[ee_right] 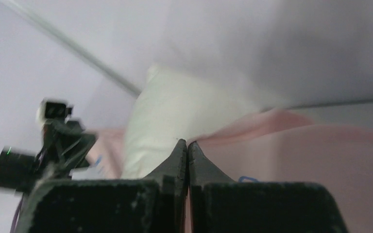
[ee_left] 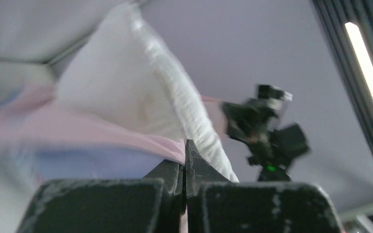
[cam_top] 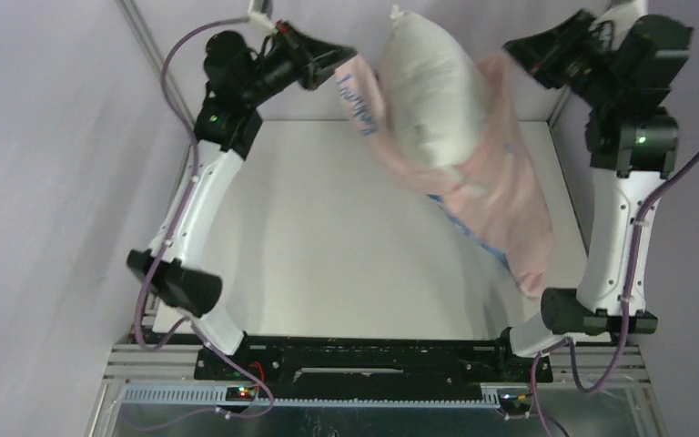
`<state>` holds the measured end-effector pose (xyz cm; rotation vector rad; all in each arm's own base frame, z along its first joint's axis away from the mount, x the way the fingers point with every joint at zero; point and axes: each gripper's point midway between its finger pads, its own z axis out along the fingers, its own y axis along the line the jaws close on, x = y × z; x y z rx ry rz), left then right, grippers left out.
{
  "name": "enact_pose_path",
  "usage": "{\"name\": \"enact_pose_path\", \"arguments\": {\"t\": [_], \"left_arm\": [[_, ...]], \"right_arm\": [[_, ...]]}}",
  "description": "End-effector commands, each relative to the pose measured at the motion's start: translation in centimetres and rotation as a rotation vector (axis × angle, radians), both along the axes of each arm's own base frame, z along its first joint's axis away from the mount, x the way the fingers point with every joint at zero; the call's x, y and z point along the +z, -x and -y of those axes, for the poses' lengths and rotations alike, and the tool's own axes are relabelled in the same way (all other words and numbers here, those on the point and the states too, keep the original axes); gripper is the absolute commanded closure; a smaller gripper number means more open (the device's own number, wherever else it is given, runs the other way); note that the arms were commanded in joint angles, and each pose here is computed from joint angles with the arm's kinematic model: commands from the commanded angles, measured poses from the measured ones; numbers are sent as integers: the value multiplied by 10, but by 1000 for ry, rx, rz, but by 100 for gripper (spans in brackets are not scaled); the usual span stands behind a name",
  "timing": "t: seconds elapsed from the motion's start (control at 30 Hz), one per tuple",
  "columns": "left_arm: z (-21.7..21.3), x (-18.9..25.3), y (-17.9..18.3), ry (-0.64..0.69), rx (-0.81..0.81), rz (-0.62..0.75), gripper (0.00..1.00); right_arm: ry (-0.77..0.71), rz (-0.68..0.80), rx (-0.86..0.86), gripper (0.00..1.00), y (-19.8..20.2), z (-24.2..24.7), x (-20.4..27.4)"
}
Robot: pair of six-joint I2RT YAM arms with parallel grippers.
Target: Put the pillow into the pillowcase
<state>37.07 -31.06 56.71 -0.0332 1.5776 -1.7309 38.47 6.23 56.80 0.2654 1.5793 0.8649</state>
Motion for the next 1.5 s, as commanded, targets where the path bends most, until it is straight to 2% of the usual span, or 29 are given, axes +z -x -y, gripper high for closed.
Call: {"name": "enact_pose_path", "arguments": {"t": [0.0,0.07,0.17,0.33,0.4,0.5,0.57,0.6,0.67,0.87,0.9,0.93,1.07,1.17,1.23,1.4,1.47], "left_arm": [[-47,-30,25,-97,113,59,100],[-53,-99,16,-189,159,-60,100],[-60,-208,13,-309,204,-243,100],[-70,-384,40,-471,237,-525,100],[-83,-429,51,-494,264,-598,100],[-111,-469,68,-548,356,-677,100],[-132,-477,74,-582,439,-687,91],[-143,-478,78,-602,475,-692,83],[-160,-465,82,-607,543,-652,59],[-175,-387,81,-594,591,-447,18],[-171,-378,78,-583,574,-429,5],[-166,-373,73,-576,557,-422,2],[-144,-370,44,-509,497,-428,0],[-131,-379,17,-482,478,-434,0],[-111,-383,6,-456,396,-429,0],[-61,-398,-1,-342,246,-433,1],[-48,-409,4,-326,191,-454,18]], "right_arm": [[113,143,104,100,40,-64,8],[144,96,155,100,45,-96,-30],[214,-44,242,100,45,-145,-113],[293,-265,358,100,52,-199,-236],[358,-324,371,100,60,-210,-269],[442,-377,400,100,78,-220,-306],[506,-409,405,100,90,-220,-328],[531,-424,406,100,96,-219,-337],[585,-437,390,100,105,-213,-347],[684,-392,353,100,122,-198,-342],[683,-376,351,100,123,-197,-337],[682,-362,346,100,125,-195,-331],[700,-319,339,100,134,-191,-315],[746,-336,316,100,144,-181,-318],[777,-358,317,100,152,-177,-325],[852,-392,358,100,170,-176,-350],[892,-417,357,100,173,-173,-360]]}}
